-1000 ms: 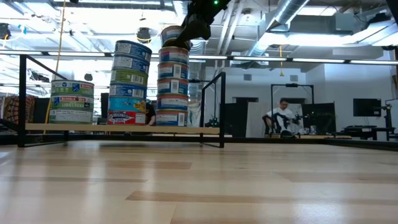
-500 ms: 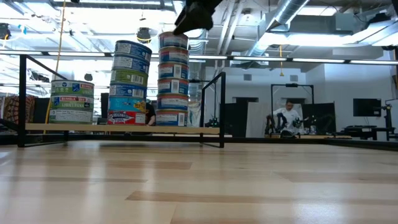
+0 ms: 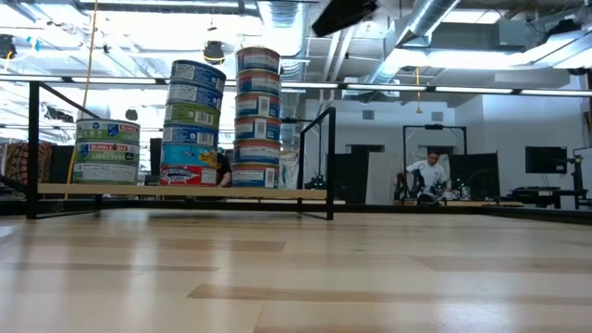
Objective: Stack canned seafood by type on shelf
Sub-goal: Return to Home Position
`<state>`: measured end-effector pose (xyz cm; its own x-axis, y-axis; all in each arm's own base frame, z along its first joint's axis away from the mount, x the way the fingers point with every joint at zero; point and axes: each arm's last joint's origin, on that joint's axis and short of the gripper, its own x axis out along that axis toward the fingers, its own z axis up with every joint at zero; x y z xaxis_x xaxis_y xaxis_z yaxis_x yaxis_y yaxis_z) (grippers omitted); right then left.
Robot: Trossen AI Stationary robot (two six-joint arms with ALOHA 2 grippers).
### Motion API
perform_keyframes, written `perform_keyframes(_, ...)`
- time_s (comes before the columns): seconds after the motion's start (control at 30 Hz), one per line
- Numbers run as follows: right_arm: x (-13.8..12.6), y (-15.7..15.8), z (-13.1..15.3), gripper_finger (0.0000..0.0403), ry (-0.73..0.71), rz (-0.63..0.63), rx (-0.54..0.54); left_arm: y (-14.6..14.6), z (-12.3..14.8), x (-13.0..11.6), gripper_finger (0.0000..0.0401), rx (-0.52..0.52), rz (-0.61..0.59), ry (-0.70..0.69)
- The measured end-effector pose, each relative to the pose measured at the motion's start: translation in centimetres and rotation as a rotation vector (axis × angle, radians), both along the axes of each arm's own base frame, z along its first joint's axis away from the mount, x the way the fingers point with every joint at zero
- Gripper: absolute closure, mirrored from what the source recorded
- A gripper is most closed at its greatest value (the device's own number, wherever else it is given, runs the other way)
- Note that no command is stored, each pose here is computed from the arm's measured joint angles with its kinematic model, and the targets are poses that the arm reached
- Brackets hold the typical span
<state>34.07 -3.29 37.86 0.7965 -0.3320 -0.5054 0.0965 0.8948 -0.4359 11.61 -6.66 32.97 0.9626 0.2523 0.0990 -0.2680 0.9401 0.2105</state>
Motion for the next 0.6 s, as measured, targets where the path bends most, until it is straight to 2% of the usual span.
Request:
perform_keyframes(0.2,-4.3,1.8,-2.1,0.0127,-0.085,-0.038,0.116,-0.2,-0.4,0.0,0.0122,0.032,-0.012,0.037)
perform_keyframes(0.4,-8.8,3.8,-5.3,0.0127,-0.192,-0.031,0.24,-0.3,-0.7,0.0,0.0122,-0.017,-0.052,0.046)
perform_keyframes(0.5,-10.7,4.5,-6.9,0.0127,-0.242,-0.027,0.312,-0.5,-1.2,0.0,0.0122,-0.085,-0.122,0.069)
perform_keyframes(0.6,-12.2,4.9,-8.4,0.0127,-0.271,-0.03,0.33,-0.7,-2.2,0.1,0.0122,-0.172,-0.166,0.101)
